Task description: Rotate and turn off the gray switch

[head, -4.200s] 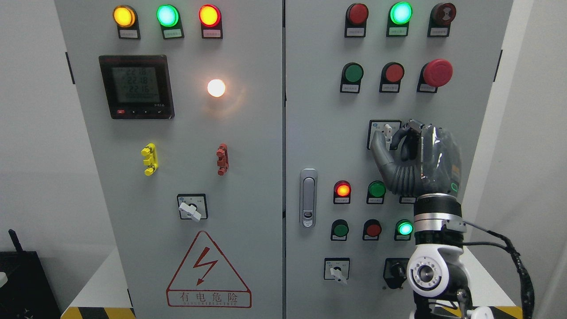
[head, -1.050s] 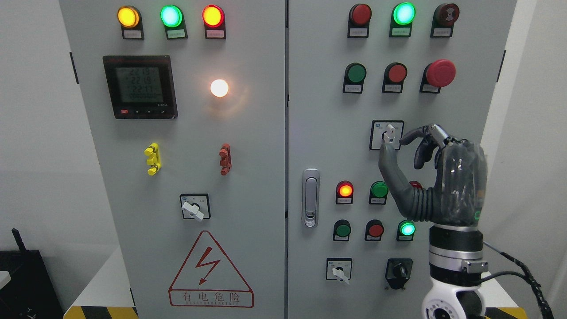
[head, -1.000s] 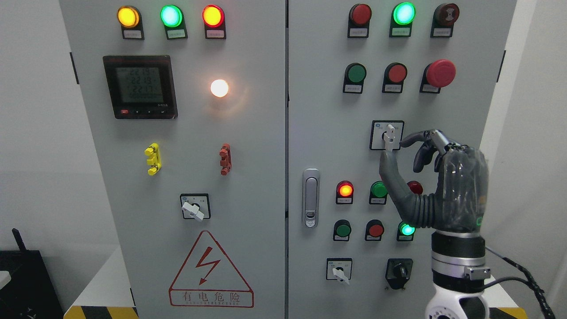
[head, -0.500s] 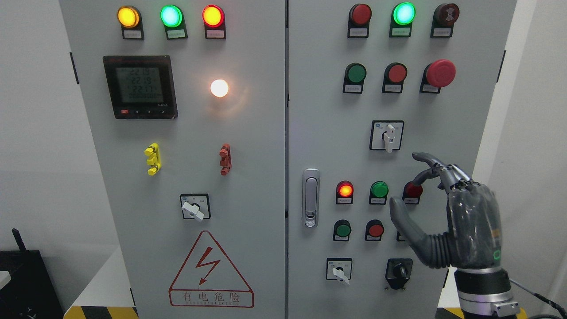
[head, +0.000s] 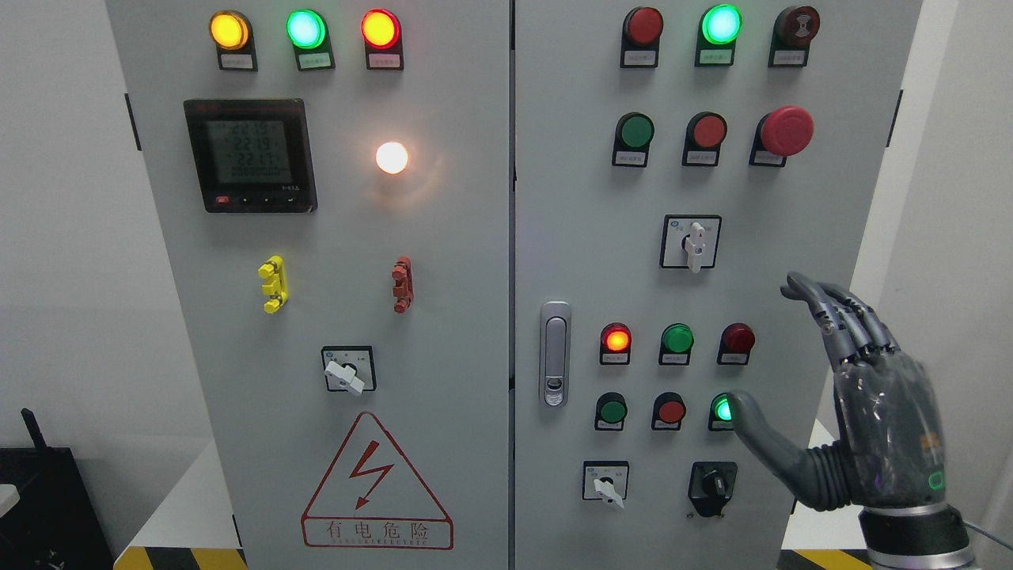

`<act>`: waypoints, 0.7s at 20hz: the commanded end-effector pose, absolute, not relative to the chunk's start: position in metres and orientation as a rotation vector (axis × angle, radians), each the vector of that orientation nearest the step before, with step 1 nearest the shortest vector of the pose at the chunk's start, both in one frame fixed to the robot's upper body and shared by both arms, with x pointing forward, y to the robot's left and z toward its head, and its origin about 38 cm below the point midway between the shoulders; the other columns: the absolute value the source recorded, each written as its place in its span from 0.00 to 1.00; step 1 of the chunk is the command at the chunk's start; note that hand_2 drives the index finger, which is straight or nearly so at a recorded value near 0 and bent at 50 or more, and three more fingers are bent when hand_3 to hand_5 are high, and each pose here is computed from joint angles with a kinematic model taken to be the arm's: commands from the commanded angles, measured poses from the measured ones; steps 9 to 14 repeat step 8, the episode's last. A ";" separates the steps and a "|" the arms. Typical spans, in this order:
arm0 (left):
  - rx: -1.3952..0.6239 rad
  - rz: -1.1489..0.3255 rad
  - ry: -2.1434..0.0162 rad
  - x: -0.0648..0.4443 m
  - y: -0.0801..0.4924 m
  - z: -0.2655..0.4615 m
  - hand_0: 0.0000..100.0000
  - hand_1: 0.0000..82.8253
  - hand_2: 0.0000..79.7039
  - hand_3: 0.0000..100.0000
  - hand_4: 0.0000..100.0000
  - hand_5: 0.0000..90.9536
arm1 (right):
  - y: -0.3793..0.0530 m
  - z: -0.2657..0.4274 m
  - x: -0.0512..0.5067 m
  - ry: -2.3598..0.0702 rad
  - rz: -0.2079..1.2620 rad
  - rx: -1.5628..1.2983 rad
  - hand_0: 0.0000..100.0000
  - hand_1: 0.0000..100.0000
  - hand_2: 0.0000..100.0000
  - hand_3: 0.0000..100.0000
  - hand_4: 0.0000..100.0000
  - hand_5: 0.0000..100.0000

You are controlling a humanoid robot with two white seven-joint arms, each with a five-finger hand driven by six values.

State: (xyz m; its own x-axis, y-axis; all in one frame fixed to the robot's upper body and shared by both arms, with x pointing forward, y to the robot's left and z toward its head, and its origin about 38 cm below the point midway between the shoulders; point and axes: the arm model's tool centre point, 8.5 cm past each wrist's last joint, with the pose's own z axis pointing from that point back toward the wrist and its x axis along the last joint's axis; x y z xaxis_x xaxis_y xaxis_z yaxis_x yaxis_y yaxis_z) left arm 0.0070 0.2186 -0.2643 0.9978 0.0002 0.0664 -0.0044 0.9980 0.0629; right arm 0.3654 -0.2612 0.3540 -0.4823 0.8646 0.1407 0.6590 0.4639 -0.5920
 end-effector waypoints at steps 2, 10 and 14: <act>0.063 0.029 -0.100 0.022 0.219 -0.264 0.12 0.47 0.00 0.00 0.00 0.00 | -0.267 0.365 0.353 -2.308 0.714 -1.337 0.16 0.17 0.07 0.03 0.00 0.00; 0.063 0.030 -0.100 0.022 0.219 -0.264 0.12 0.47 0.00 0.00 0.00 0.00 | -0.263 0.364 0.354 -2.319 0.706 -1.316 0.15 0.20 0.07 0.04 0.00 0.00; 0.063 0.030 -0.100 0.022 0.219 -0.264 0.12 0.47 0.00 0.00 0.00 0.00 | -0.263 0.364 0.354 -2.319 0.706 -1.316 0.15 0.20 0.07 0.04 0.00 0.00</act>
